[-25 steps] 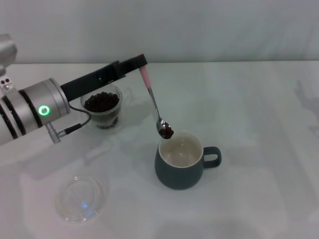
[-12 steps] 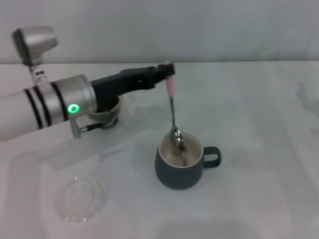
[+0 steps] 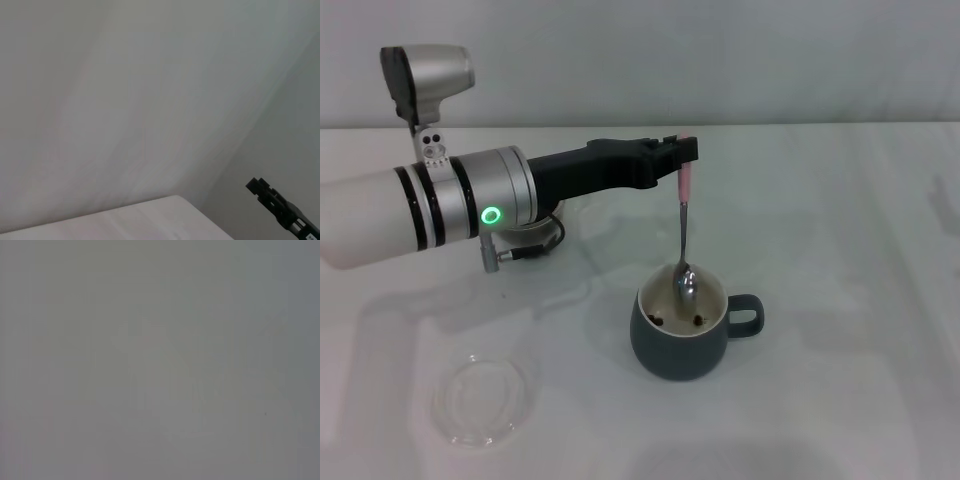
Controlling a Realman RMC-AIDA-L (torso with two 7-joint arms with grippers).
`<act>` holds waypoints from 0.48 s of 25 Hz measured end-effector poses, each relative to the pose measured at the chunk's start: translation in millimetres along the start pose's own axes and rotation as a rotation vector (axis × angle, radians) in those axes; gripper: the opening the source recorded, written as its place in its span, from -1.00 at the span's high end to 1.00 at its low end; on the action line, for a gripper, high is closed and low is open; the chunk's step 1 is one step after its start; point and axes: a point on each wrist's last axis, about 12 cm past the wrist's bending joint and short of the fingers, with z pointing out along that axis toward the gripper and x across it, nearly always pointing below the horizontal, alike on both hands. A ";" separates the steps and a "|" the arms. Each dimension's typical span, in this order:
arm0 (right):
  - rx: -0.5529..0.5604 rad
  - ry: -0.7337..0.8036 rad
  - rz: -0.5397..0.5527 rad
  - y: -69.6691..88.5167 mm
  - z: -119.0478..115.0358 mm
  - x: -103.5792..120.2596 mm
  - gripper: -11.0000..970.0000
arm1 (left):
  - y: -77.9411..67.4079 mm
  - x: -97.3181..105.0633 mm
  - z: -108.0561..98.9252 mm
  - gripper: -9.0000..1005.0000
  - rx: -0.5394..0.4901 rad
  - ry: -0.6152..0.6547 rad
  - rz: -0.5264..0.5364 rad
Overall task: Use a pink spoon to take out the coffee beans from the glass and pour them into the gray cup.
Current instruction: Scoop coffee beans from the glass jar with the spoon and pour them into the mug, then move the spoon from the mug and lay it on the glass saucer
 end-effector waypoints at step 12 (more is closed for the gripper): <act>0.018 0.002 -0.001 -3.6 -1.3 0.2 -0.80 | 7.2 -7.5 -49.6 0.71 0.005 -0.342 -0.143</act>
